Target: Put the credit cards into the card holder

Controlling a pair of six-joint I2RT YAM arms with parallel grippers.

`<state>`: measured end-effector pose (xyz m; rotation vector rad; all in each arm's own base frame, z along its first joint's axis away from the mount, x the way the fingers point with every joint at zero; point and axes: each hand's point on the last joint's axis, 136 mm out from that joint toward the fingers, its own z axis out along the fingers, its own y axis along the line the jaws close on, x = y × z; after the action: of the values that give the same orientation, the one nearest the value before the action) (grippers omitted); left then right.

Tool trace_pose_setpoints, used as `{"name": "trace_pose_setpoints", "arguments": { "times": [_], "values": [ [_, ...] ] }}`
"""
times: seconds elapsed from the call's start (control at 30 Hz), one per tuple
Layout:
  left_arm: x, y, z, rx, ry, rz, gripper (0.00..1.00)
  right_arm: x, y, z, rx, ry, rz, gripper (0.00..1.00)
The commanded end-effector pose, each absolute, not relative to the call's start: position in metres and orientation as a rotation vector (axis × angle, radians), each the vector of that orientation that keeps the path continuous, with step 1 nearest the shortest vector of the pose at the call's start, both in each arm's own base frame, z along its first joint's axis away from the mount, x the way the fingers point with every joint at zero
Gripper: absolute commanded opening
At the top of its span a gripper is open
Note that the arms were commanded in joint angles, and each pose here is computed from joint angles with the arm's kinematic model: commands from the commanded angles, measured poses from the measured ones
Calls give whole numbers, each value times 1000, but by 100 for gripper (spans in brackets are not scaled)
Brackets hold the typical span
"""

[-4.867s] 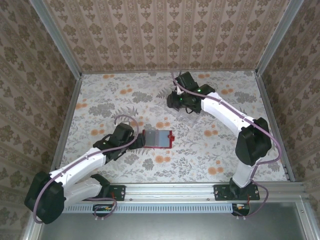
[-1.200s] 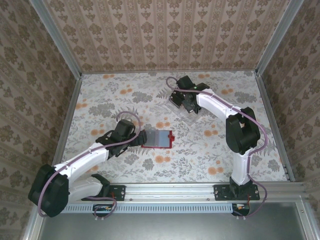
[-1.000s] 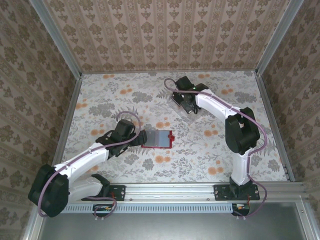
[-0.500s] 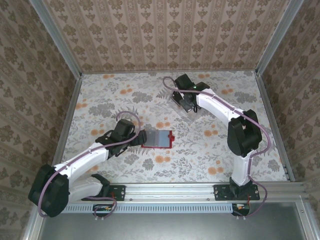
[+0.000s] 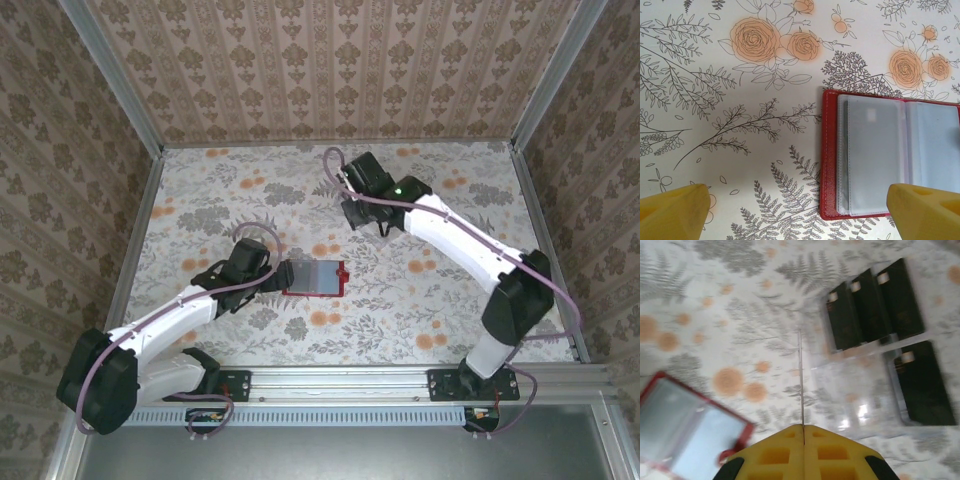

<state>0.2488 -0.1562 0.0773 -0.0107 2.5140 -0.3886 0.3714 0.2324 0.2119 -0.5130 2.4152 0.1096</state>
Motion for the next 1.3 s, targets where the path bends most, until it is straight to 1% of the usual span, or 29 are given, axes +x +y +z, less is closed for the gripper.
{"name": "trace_pose_setpoints", "arguments": {
  "times": [0.0,0.13,0.3,0.43,0.63,1.27],
  "values": [
    [250,-150,73,22,2523,-338,100,351,266,217,-291,2402,546,0],
    [248,-149,70,41,2534,-321,100,334,281,199,-114,2382,815,0],
    [248,-149,66,66,2549,-304,100,315,291,169,58,2365,941,0],
    [249,-150,63,92,2561,-281,100,299,301,140,129,2373,964,0],
    [252,-153,58,140,2576,-234,100,286,304,118,193,2341,989,0],
    [268,-176,48,241,2573,-204,100,284,293,100,201,2331,948,0]
  ]
}}
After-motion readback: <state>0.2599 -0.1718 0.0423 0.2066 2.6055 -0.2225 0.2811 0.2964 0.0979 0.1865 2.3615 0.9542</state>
